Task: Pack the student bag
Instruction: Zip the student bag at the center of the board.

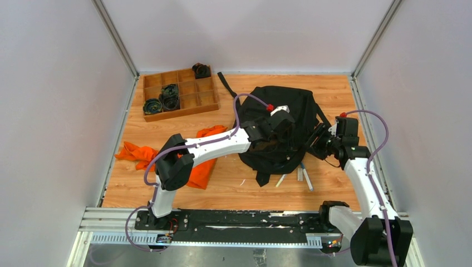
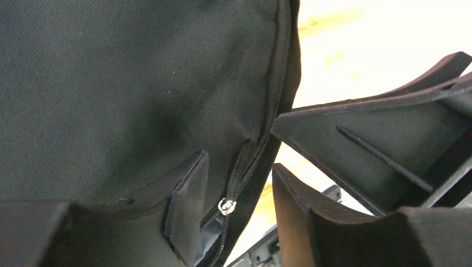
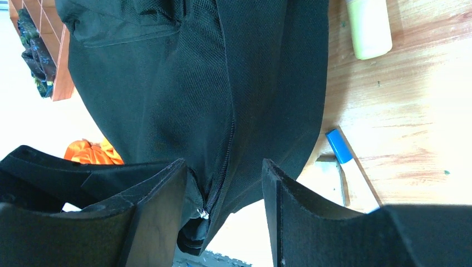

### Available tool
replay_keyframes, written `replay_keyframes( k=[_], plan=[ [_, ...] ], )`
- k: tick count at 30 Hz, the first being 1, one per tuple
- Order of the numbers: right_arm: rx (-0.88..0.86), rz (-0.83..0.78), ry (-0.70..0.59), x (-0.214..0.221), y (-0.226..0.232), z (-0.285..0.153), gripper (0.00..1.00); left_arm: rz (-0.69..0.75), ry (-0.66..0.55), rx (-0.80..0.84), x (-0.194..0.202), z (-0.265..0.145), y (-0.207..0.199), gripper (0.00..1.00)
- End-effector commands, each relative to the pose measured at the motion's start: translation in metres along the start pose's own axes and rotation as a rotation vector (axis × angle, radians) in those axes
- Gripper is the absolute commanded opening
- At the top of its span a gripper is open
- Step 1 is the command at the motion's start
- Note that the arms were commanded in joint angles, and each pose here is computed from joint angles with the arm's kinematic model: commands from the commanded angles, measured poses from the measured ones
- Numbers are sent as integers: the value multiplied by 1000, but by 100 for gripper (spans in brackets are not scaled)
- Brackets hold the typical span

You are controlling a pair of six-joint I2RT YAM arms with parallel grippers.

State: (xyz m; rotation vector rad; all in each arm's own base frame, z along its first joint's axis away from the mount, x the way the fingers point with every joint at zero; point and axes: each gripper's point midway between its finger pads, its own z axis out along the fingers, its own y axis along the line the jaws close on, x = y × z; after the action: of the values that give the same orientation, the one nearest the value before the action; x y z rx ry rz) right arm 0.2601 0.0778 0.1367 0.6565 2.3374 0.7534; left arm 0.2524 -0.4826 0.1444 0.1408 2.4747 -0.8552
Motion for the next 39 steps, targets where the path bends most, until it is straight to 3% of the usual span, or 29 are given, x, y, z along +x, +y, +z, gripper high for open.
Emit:
replay_keyframes(
  k=[1, 7, 14, 21, 34, 39],
  plan=[
    [-11, 10, -8, -4, 1, 0, 56, 27, 6, 58, -2, 0, -11, 55],
    [2, 16, -31, -8, -1, -2, 56, 70, 44, 47, 7, 7, -5, 57],
    [7, 28, -53, -16, -8, -7, 56, 86, 70, 93, 13, 10, -14, 45],
    [6, 49, -77, -22, -15, -15, 56, 129, 84, 37, 15, 22, -6, 38],
    [-15, 63, -65, -18, -14, -17, 55, 154, 5, -42, 0, 22, 8, 17],
    [-44, 55, -52, -16, -8, -18, 55, 148, 8, -15, 1, 23, 3, 0]
  ],
)
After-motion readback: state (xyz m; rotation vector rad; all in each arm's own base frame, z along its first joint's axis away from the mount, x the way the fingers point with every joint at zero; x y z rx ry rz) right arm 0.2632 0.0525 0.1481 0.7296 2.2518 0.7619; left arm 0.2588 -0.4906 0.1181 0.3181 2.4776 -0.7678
